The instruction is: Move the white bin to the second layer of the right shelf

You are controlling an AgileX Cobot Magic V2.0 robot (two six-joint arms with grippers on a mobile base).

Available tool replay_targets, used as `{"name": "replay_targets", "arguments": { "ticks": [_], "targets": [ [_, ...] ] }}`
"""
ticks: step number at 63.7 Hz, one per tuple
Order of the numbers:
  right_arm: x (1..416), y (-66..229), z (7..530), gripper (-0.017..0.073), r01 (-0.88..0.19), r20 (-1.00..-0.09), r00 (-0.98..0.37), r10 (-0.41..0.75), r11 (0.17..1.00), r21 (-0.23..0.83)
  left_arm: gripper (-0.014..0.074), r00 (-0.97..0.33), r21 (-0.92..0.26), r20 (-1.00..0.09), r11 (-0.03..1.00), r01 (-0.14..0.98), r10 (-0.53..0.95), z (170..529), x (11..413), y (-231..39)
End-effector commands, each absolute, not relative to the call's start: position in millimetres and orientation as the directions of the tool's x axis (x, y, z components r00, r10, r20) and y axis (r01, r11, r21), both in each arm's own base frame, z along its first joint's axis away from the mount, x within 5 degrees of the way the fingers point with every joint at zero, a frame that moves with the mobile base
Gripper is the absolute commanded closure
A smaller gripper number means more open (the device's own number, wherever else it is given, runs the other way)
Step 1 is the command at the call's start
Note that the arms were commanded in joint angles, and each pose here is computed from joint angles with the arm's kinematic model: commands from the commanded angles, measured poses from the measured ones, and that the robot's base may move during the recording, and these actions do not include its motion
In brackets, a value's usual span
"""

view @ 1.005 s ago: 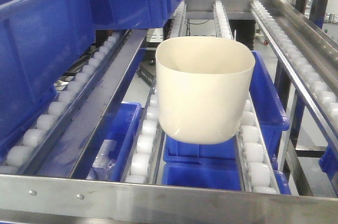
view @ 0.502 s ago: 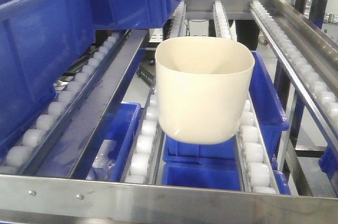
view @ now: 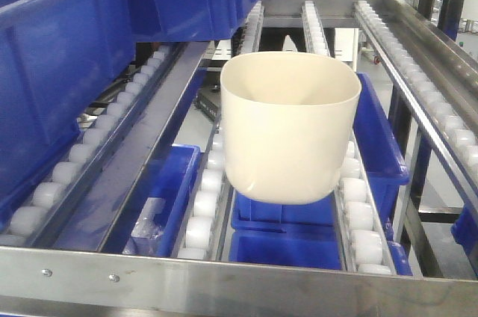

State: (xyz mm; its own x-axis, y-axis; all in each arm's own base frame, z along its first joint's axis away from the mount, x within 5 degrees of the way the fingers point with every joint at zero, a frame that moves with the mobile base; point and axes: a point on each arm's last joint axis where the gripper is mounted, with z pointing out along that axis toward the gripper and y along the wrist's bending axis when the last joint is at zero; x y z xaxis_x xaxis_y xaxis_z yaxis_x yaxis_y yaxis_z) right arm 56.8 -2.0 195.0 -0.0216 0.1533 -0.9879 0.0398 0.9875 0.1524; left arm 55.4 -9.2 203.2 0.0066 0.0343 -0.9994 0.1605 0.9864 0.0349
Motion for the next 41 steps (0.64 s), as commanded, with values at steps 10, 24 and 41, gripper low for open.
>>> {"name": "replay_targets", "arguments": {
  "ticks": [10, 24, 41],
  "targets": [
    [54.2, -2.3, 209.1, 0.051, 0.03, -0.986, 0.094, 0.135, 0.99, 0.138, 0.0509, 0.068, 0.026, -0.998, 0.987, 0.157, 0.015, 199.4, 55.8, -9.0],
    [54.2, -2.3, 209.1, 0.051, 0.03, -0.986, 0.094, 0.135, 0.99, 0.138, 0.0509, 0.068, 0.026, -0.998, 0.987, 0.157, 0.015, 199.4, 55.8, -9.0],
    [54.2, -2.3, 209.1, 0.051, 0.03, -0.986, 0.094, 0.135, 0.99, 0.138, 0.0509, 0.068, 0.026, -0.998, 0.987, 0.157, 0.015, 199.4, 55.8, -9.0]
  ]
}}
